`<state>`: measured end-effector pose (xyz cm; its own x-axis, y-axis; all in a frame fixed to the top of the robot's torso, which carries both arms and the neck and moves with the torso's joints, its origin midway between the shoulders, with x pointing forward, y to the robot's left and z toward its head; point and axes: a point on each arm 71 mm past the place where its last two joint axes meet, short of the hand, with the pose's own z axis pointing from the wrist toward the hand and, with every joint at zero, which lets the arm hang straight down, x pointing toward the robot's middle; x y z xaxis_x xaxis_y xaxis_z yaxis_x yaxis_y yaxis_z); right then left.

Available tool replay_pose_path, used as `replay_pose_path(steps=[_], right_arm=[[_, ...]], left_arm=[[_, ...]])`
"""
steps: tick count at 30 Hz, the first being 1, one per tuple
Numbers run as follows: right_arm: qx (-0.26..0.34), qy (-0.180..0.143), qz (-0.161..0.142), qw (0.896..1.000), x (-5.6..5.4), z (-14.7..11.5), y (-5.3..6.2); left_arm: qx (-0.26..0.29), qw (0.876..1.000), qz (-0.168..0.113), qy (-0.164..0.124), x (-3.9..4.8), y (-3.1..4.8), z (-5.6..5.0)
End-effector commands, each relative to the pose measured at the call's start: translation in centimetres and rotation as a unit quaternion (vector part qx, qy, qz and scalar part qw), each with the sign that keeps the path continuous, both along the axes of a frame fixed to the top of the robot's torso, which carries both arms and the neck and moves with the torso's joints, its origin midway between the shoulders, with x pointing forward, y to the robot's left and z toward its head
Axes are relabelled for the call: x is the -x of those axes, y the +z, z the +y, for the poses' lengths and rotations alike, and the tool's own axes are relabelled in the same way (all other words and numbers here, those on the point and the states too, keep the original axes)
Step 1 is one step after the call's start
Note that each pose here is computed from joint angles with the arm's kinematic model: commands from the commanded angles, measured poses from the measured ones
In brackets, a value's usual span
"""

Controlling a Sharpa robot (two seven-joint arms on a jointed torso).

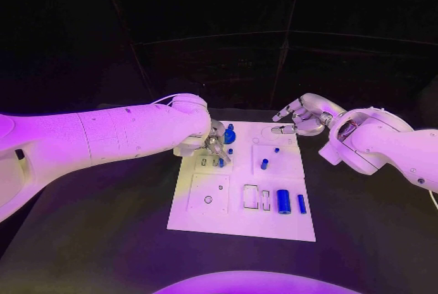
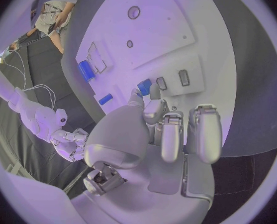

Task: Assemble the parts on the task board

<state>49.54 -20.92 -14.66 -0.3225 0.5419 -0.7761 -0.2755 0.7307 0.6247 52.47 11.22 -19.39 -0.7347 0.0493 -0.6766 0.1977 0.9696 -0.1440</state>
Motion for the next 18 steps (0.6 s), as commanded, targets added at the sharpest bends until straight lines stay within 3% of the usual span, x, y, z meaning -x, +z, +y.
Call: replay_pose_path(steps=[1, 18], right_arm=[[0.003, 0.003, 0.0, 1.0, -0.03, 0.09, 0.09], [0.003, 0.003, 0.0, 1.0, -0.12, 0.1, 0.07]], left_arm=[[0.002, 1.0, 0.007, 0.002, 0.07, 0.02, 0.0], [0.051, 0.998, 0.026, 0.033, 0.4, 0.02, 0.64]])
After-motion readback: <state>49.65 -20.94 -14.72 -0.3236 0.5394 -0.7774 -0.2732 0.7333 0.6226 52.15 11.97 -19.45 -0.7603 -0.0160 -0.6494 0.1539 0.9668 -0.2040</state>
